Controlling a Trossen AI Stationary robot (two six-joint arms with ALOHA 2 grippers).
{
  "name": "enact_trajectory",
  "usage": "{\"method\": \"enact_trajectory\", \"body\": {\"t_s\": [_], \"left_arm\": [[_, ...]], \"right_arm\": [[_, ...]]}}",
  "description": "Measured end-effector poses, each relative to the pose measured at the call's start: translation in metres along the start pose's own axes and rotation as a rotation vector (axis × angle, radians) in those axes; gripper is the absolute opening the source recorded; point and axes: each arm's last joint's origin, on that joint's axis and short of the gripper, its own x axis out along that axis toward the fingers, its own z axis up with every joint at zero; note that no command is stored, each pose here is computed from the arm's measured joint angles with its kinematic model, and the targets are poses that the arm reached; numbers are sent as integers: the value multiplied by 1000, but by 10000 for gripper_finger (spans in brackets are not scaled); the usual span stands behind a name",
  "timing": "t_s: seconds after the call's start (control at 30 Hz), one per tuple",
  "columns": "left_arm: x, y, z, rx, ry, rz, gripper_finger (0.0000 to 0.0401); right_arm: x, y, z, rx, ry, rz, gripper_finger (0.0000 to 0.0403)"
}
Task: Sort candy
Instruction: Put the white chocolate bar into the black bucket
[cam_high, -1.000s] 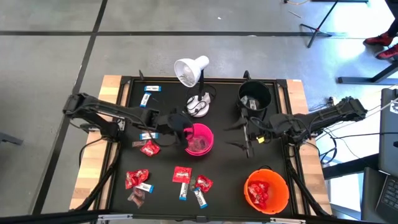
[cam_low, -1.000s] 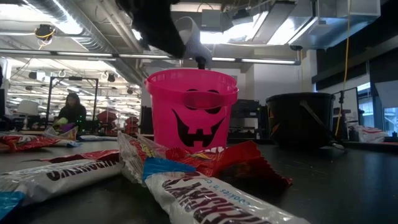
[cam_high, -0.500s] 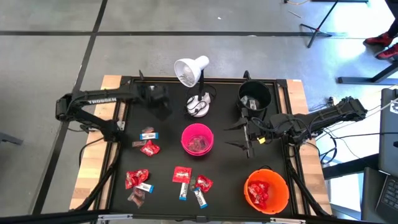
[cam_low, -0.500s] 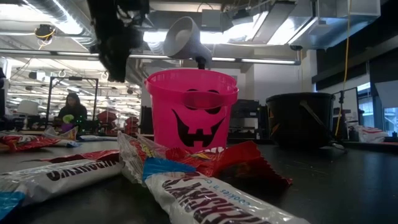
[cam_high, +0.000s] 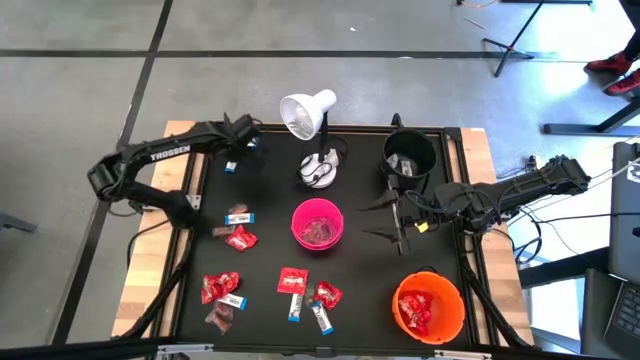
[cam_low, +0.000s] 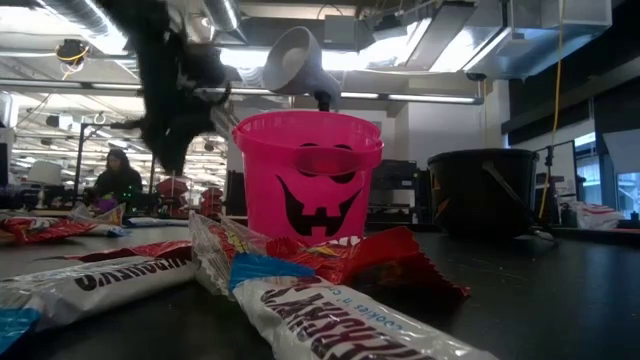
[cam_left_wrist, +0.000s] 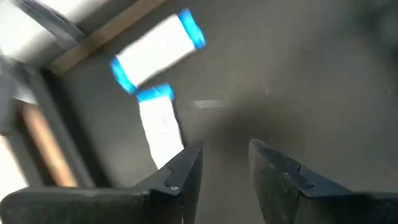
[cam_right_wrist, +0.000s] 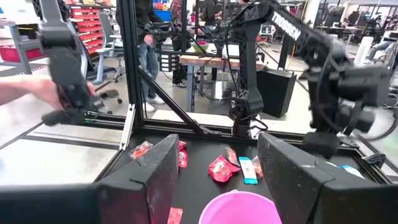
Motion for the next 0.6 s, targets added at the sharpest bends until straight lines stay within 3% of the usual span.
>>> {"method": "enact_trajectory", "body": {"t_s": [0.2,0.43,0.6], "left_arm": [[33,15,-23,-44,65,43,122],[38,27,-22,-155,37,112,122],[39,29,-15,-155,-13,87,122]], "right_arm": [[0,0,0,0,0,0,216],[0,0,0,0,1,0,216],[0,0,0,0,1,0,216]]}}
